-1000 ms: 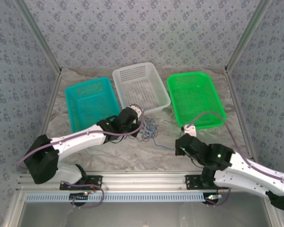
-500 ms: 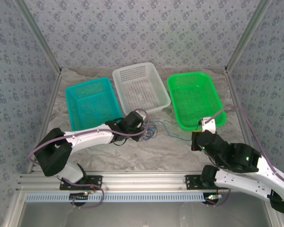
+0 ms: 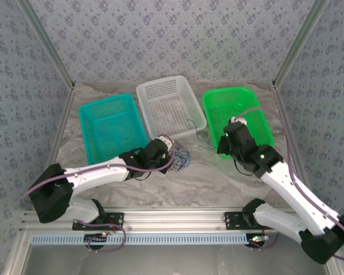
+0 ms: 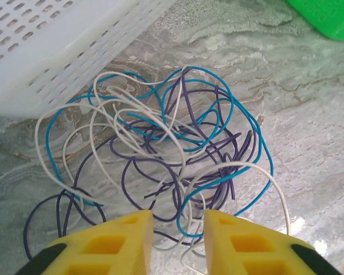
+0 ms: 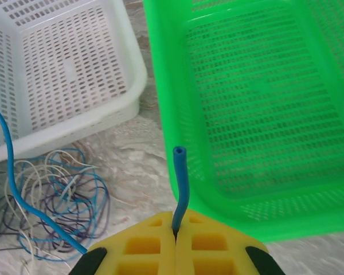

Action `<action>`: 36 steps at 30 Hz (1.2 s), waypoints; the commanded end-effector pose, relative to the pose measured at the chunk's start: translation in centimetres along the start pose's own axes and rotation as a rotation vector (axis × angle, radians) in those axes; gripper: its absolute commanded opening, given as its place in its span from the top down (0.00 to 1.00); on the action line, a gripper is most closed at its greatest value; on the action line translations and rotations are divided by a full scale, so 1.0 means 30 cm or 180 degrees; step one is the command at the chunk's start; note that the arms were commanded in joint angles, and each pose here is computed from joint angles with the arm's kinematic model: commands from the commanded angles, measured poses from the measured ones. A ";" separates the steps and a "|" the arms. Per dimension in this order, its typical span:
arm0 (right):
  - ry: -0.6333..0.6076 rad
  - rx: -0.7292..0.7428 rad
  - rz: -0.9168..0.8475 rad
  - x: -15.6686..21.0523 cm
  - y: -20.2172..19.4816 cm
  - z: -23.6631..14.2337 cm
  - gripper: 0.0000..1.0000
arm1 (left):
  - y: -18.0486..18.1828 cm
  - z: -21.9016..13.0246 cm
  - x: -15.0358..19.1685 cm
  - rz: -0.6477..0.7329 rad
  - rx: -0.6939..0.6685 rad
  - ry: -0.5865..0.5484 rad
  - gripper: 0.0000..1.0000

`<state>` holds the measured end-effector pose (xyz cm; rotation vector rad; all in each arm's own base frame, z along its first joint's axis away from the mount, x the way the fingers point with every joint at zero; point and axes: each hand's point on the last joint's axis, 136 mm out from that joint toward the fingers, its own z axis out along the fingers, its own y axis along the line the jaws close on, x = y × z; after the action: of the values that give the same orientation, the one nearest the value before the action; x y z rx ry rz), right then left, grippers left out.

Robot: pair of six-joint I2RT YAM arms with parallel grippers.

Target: Untangle the cables

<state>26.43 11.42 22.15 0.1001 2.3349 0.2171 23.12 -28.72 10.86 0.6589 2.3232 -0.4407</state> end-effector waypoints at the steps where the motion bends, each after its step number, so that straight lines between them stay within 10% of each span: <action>1: -0.0153 -0.0578 0.0106 -0.136 0.134 0.036 1.00 | -0.004 -0.041 -0.038 -0.0073 0.0044 -0.0277 0.64; 11: 0.0091 -0.0662 0.0221 -0.317 0.356 0.362 1.00 | 0.014 -0.124 -0.060 -0.0096 0.0087 -0.0573 0.26; 27: 0.0560 -0.0382 0.0450 -0.217 0.396 0.717 1.00 | 0.124 -0.232 -0.012 -0.0233 -0.0235 -0.0804 0.17; 29: 0.0618 -0.0388 0.0423 -0.205 0.402 0.729 0.87 | 0.132 -0.228 0.003 -0.0263 -0.0263 -0.0766 0.17; 32: 0.0614 -0.0504 0.0294 -0.216 0.430 0.707 0.40 | 0.137 -0.221 0.017 -0.0296 -0.0275 -0.0735 0.17; 36: 0.0331 -0.0675 0.0100 -0.279 0.475 0.573 0.29 | 0.134 -0.217 0.013 -0.0283 -0.0270 -0.0742 0.16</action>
<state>45.49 25.48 13.90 0.1052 2.5052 0.4425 21.76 -22.49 14.81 0.4581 2.1401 -0.4442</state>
